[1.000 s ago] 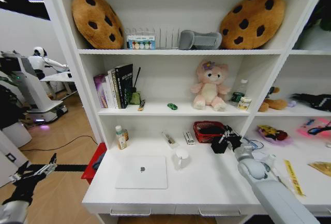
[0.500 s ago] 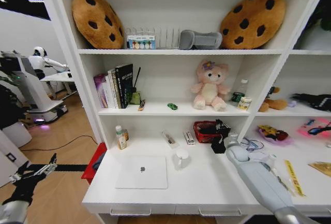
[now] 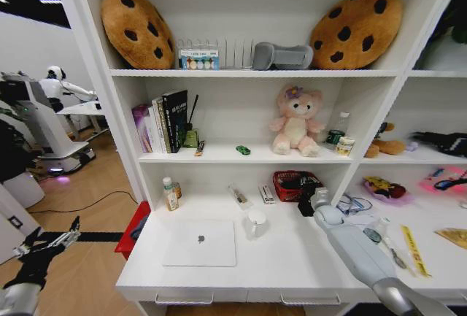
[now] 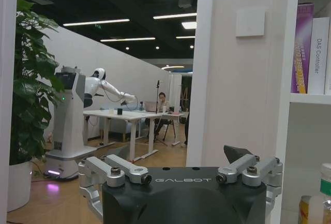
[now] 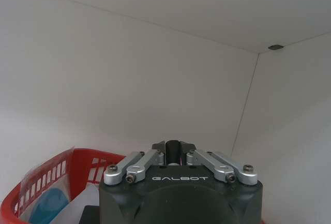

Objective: Organize the objects on the table.

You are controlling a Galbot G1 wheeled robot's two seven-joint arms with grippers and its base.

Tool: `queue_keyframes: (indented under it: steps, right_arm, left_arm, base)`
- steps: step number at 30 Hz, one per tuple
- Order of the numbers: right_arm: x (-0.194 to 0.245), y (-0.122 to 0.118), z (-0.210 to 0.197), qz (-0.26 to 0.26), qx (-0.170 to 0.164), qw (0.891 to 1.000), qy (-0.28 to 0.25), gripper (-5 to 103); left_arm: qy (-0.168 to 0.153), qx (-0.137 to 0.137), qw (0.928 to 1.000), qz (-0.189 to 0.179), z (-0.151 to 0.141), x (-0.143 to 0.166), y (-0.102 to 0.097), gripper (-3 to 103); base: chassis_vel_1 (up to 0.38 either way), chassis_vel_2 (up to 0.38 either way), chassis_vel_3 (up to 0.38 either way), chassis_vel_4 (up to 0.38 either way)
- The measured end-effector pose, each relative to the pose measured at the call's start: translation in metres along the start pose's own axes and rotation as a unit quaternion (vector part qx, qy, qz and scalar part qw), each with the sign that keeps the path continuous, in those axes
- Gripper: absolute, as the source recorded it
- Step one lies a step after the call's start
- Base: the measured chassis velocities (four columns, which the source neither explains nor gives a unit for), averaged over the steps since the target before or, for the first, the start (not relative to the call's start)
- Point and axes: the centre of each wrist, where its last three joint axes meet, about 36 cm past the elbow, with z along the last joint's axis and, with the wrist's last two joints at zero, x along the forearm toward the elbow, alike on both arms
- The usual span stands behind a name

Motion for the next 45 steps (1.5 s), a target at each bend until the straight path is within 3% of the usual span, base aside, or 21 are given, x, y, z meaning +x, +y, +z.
queue_keyframes:
  steps: [2, 8, 15, 19, 20, 21, 27, 35, 40, 42, 45]
  right_arm:
    - [0.003, 0.001, 0.000, -0.001, -0.001, 1.000, -0.001, 29]
    - [0.014, 0.001, -0.001, -0.003, -0.004, 1.000, -0.004, 45]
    - [0.043, 0.001, -0.004, -0.007, -0.009, 1.000, -0.005, 78]
    - [0.050, 0.002, -0.008, -0.006, -0.013, 1.000, -0.007, 83]
    - [0.057, 0.002, -0.012, -0.007, -0.018, 1.000, -0.009, 94]
    - [0.065, 0.002, -0.017, -0.006, -0.023, 1.000, -0.010, 97]
    - [0.098, 0.004, -0.035, -0.005, -0.040, 0.999, -0.020, 100]
    - [0.188, 0.021, -0.049, -0.027, -0.061, 0.997, -0.040, 100]
    - [0.220, 0.021, -0.050, -0.030, -0.058, 0.997, -0.043, 100]
    - [0.249, 0.020, -0.050, -0.039, -0.038, 0.997, -0.053, 100]
    - [0.288, 0.024, -0.051, -0.039, -0.037, 0.997, -0.058, 100]
  left_arm:
    - [0.000, 0.000, 1.0000, 0.000, 0.000, 0.000, 0.000, 100]
    - [0.000, 0.000, 1.0000, 0.000, 0.000, 0.000, 0.000, 100]
    - [0.000, 0.000, 1.0000, 0.000, 0.000, 0.000, 0.000, 100]
    - [0.000, 0.000, 1.0000, 0.000, 0.000, 0.000, 0.000, 100]
    - [0.000, 0.000, 1.0000, 0.000, 0.000, 0.000, 0.000, 100]
    - [0.000, 0.000, 1.0000, 0.000, 0.000, 0.000, 0.000, 100]
    - [0.000, 0.000, 1.0000, 0.000, 0.000, 0.000, 0.000, 100]
    - [0.000, 0.000, 1.0000, 0.000, 0.000, 0.000, 0.000, 100]
    - [0.000, 0.000, 1.0000, 0.000, 0.000, 0.000, 0.000, 100]
    - [0.000, 0.000, 1.0000, 0.000, 0.000, 0.000, 0.000, 100]
    - [0.000, 0.000, 1.0000, 0.000, 0.000, 0.000, 0.000, 100]
  base:
    - [0.000, 0.000, 0.000, 0.000]
    - [0.000, 0.000, 0.000, 0.000]
    - [0.000, 0.000, 0.000, 0.000]
    - [0.000, 0.000, 0.000, 0.000]
    - [0.000, 0.000, 0.000, 0.000]
    - [0.000, 0.000, 0.000, 0.000]
    - [0.000, 0.000, 0.000, 0.000]
    - [0.000, 0.000, 0.000, 0.000]
    - [0.000, 0.000, 0.000, 0.000]
    - [0.000, 0.000, 0.000, 0.000]
    - [0.000, 0.000, 0.000, 0.000]
